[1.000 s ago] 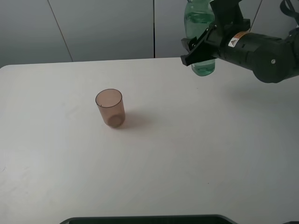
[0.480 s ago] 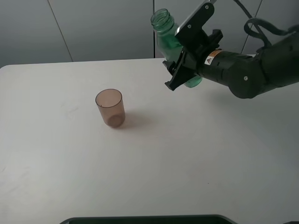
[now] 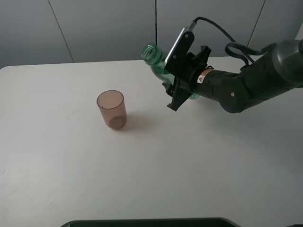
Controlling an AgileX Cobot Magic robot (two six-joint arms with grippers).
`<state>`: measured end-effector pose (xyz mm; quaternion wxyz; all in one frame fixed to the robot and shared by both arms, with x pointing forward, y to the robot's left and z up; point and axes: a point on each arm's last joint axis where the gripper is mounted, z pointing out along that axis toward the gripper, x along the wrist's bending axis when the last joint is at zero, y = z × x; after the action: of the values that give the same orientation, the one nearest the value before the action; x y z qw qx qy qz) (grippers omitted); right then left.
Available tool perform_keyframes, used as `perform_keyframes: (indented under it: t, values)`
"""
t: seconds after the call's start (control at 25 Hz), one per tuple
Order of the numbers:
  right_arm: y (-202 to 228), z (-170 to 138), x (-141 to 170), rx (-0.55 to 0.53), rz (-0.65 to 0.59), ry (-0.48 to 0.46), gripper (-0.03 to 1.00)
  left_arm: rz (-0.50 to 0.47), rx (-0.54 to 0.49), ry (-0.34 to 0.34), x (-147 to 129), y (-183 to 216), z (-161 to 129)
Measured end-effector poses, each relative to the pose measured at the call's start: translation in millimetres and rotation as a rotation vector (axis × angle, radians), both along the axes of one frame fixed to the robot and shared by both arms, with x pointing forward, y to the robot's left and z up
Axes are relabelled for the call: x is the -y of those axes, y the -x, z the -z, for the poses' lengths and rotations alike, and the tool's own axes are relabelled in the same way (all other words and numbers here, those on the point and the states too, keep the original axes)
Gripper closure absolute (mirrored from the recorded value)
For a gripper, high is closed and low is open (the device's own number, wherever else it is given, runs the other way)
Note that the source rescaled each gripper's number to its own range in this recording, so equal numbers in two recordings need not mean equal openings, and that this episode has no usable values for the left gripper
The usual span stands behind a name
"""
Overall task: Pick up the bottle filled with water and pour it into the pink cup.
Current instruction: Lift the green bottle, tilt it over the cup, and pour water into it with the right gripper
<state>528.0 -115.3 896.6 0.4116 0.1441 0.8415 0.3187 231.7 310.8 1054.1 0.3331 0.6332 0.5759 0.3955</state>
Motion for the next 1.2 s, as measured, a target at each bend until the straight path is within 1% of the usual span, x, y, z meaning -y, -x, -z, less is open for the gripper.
perform_keyframes:
  t: [0.2, 0.48, 0.72, 1.0, 1.2]
  values:
    - [6, 5, -9, 0.039, -0.053, 0.102, 0.96, 0.000, 0.000, 0.000, 0, 0, 0]
    - [12, 15, -16, 0.054, -0.098, 0.189, 0.96, 0.000, 0.000, 0.000, 0, 0, 0]
    - [15, 16, -24, 0.071, -0.113, 0.238, 0.96, 0.000, 0.000, 0.000, 0, 0, 0]
    - [14, 8, -41, 0.115, -0.127, 0.247, 0.96, 0.000, 0.000, 0.000, 0, 0, 0]
    - [13, 6, -46, 0.124, -0.132, 0.287, 0.96, 0.000, 0.000, 0.000, 0, 0, 0]
